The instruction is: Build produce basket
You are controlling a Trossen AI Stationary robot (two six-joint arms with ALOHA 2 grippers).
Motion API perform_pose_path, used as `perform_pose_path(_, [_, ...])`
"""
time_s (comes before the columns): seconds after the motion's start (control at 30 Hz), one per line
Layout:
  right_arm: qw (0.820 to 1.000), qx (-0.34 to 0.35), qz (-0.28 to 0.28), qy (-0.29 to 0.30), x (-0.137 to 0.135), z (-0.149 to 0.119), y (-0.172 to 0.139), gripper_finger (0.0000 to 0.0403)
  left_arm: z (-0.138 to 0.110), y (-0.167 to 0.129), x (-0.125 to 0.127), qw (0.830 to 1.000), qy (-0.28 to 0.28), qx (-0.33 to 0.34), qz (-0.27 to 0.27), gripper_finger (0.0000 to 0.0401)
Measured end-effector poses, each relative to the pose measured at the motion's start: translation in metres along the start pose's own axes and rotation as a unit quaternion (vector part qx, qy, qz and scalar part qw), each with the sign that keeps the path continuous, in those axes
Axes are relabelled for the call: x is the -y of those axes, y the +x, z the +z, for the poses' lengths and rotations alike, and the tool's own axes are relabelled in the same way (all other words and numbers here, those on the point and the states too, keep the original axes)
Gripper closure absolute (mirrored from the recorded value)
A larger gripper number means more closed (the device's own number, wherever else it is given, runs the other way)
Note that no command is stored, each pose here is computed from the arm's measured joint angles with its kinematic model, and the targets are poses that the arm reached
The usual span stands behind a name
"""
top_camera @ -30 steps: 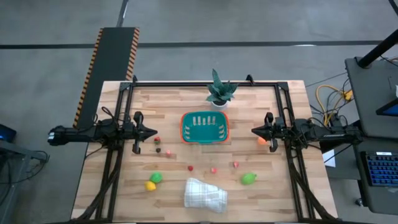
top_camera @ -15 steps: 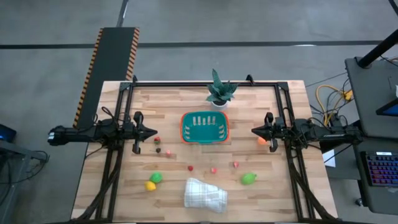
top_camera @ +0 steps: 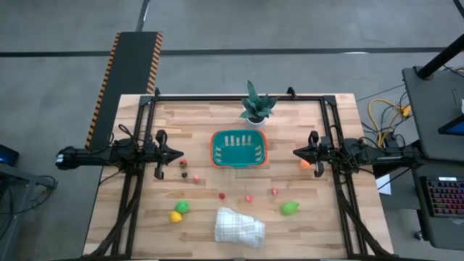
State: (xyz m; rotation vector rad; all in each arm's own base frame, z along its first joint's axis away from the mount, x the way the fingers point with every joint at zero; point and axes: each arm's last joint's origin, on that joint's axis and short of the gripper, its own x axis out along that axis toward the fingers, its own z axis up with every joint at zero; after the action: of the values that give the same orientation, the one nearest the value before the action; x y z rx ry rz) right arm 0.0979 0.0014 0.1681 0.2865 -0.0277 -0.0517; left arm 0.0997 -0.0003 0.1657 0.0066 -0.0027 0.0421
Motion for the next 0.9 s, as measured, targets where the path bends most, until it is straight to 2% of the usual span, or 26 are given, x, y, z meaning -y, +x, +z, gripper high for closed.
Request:
perform_pose_path(0.47, [1.0, 0.002, 0.0, 0.0, -0.0001, 0.0004, 0.0, 0.039, 0.0, 0.0, 0.0, 1.0, 0.0, 0.0, 0.0, 0.0401])
perform_pose_path(0.9, [0.999, 0.013, -0.001, -0.053, -0.0004, 0.0024, 0.0, 0.039, 0.0009, 0.0, 0.0, 1.0, 0.004, 0.005, 0.0, 0.0401])
